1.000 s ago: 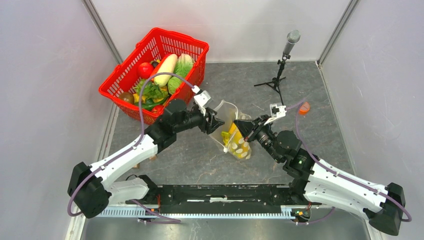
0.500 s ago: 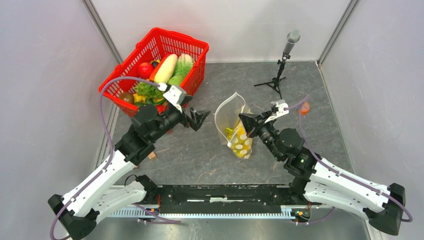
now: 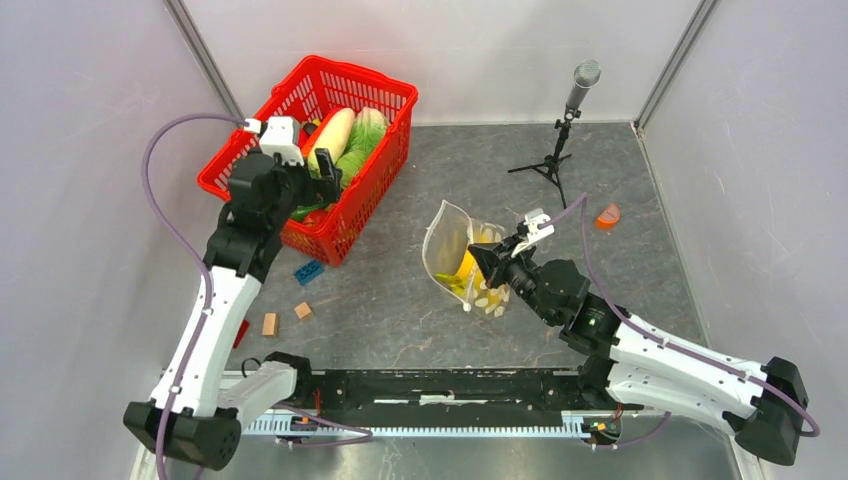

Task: Place the food in the zip-top bag and seal the zipper
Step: Pick up the fake fruit from the bin.

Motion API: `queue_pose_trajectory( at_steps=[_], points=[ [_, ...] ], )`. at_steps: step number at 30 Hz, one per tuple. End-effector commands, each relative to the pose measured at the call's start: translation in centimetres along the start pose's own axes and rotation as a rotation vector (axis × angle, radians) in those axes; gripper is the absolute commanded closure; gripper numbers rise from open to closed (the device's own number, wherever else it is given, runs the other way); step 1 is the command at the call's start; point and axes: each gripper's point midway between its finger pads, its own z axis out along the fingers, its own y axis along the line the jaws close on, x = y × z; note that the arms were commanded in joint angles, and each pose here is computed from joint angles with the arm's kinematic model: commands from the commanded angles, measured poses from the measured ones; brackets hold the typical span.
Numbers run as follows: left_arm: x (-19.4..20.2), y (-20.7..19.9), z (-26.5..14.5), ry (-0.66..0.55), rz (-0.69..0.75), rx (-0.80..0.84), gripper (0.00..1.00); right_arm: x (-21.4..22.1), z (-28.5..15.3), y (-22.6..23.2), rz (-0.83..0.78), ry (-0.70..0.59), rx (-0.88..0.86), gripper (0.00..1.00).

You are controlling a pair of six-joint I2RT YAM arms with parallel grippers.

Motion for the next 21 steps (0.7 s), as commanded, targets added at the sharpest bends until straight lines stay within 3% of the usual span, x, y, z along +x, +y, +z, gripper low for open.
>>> queue_pose_trajectory(
  at_steps=[1,7,14,21],
  points=[
    [-0.3,0.6,0.8,0.075,-0.041,0.006,0.00,-3.0,-0.2,1.2,0.007,-0.069,-0.041,1.00],
    [-0.3,6.1,4.7,0.106,-0.177,-0.147,0.00,-2.3,-0.1,2.0,0.024,-0.052,-0.088,1.00],
    [-0.9,13.2,11.2,-0.018,-0.375,-0.351,0.00,-2.1,0.2,2.6,0.028,-0.046,-0.110,1.00],
    [-1.2,17.5,15.9,-0.074,-0.402,-0.507,0.00,-2.0,0.6,3.0,0.024,-0.036,-0.126,1.00]
  ],
)
